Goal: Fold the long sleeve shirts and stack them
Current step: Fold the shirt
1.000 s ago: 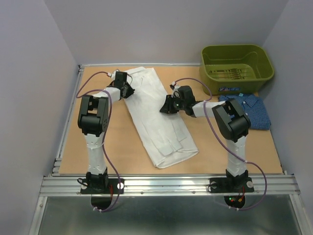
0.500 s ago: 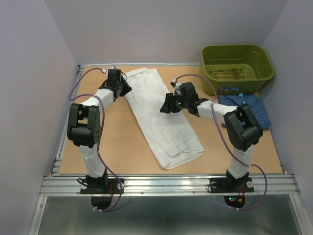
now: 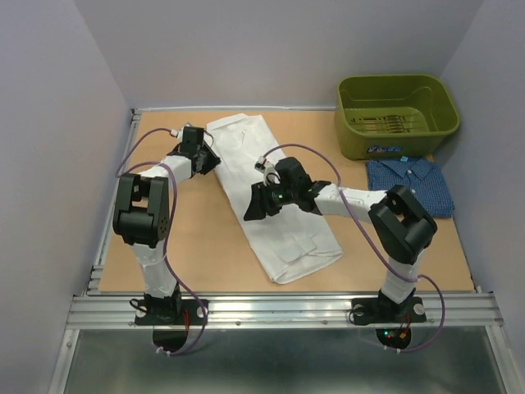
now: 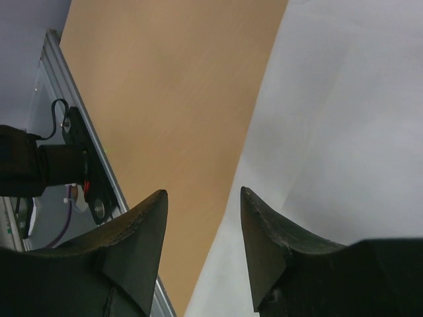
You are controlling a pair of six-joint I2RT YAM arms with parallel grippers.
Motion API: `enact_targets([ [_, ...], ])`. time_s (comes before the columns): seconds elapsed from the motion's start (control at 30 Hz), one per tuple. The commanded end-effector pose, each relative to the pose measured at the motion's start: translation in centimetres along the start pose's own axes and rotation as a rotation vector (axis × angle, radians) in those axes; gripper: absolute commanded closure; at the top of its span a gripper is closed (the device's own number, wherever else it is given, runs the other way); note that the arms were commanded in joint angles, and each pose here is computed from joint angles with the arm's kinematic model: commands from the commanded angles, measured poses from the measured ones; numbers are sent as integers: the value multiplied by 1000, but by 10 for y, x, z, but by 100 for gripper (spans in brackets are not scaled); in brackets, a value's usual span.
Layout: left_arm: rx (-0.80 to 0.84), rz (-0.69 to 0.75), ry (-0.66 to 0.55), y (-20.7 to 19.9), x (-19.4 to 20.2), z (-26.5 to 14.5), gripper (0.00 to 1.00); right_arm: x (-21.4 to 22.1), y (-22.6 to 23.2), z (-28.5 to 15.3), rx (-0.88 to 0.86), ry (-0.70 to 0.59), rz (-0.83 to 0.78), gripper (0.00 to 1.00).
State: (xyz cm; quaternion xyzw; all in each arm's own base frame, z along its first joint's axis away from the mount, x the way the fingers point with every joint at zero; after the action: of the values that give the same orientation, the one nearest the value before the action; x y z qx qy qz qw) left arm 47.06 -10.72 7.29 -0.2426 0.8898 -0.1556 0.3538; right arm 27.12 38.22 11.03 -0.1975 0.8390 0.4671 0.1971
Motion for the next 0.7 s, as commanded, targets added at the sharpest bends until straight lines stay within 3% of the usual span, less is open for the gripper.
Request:
enact_targets([
  [0.0,-22,-13,-6,2,-1,4,62,25,1,10,-23,68,25,46],
  [0.23,-60,-11,39,17,16,18,66,58,-3,26,-39,159,48,46],
  [0.43,-93,-9,69,32,23,21,84,83,-16,33,-23,216,64,46],
  [0.57,-77,-18,93,45,23,18,99,106,-27,28,-7,265,90,54],
  [0.67,-40,-32,100,47,19,18,100,119,-31,24,-4,297,125,63],
])
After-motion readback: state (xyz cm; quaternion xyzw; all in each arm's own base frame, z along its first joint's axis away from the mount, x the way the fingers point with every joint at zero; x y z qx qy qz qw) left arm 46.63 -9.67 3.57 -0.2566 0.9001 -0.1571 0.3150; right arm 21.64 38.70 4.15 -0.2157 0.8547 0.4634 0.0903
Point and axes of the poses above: each gripper's point midway between its finger pads, its own z axis out along the fingers, its own y axis along the line the jaws close on, x = y × z, the point moved 1 cm from there along -z, back along the fingers, and after that the axes turned 5 degrees about z, right-handed, at the moved point
